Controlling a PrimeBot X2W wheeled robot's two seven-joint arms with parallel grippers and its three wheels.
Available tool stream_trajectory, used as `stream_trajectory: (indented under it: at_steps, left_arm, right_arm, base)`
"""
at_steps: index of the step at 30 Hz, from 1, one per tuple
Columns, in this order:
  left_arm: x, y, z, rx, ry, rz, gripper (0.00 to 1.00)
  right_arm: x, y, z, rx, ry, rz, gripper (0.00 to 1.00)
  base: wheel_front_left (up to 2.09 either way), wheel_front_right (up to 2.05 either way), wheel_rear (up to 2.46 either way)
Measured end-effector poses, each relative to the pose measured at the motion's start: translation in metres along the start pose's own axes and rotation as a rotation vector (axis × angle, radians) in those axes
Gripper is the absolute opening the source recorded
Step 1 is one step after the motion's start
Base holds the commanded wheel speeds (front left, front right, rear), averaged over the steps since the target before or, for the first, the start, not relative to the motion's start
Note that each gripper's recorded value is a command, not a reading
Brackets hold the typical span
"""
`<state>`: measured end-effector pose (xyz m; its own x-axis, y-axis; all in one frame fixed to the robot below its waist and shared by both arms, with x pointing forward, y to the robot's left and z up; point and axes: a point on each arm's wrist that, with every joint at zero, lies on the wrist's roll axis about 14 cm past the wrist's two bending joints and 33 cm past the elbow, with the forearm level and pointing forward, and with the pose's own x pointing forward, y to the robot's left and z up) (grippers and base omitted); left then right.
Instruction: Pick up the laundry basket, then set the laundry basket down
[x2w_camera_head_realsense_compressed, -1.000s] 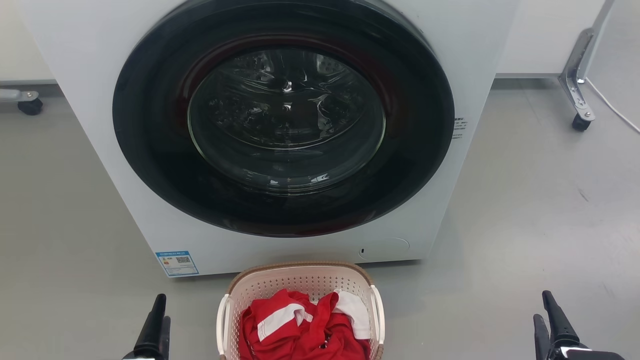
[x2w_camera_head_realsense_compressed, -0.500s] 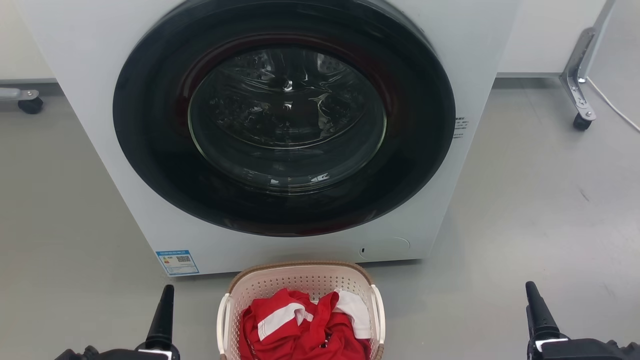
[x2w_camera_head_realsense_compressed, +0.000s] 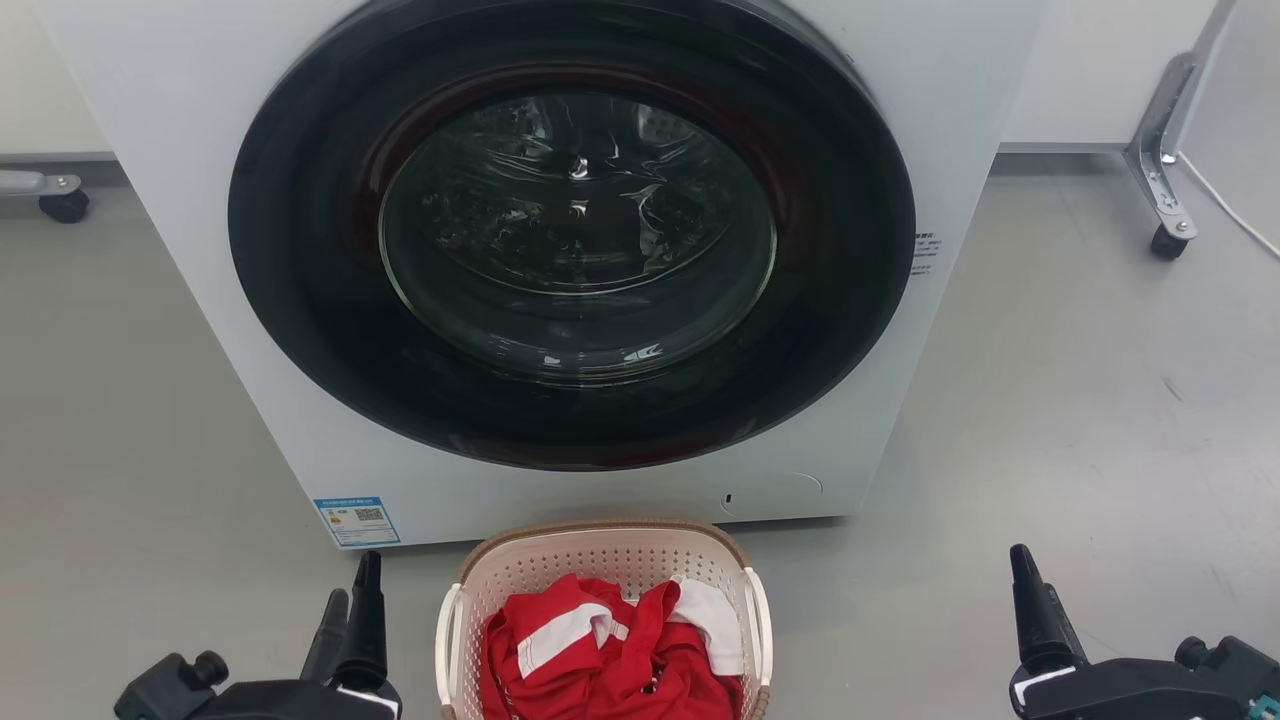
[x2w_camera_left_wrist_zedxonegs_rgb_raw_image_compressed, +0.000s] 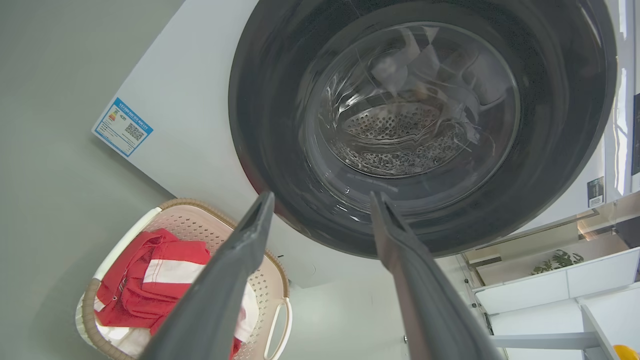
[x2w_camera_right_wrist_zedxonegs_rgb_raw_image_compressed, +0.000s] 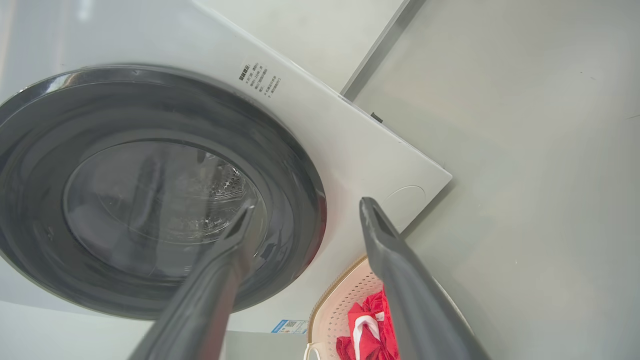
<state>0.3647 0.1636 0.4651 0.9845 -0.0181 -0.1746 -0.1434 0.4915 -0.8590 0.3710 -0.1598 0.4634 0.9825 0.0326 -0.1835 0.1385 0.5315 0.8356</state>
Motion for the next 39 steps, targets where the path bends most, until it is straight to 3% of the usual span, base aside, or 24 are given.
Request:
stream_trajectory:
  at_steps: [20,39]
  left_arm:
    - [-0.004,-0.011,0.003,0.470,-0.056,-0.033,1.00]
    - [-0.013,-0.025,0.008,0.774,-0.147,-0.073,1.00]
  right_arm:
    - [0.000,0.021,-0.007,-0.410,-0.036,0.061,1.00]
    - [-0.003,0.047,-0.009,-0.711,-0.116,0.148,1.00]
  base:
    - [0.00,0.00,0.00]
    - [0.00,0.00,0.00]
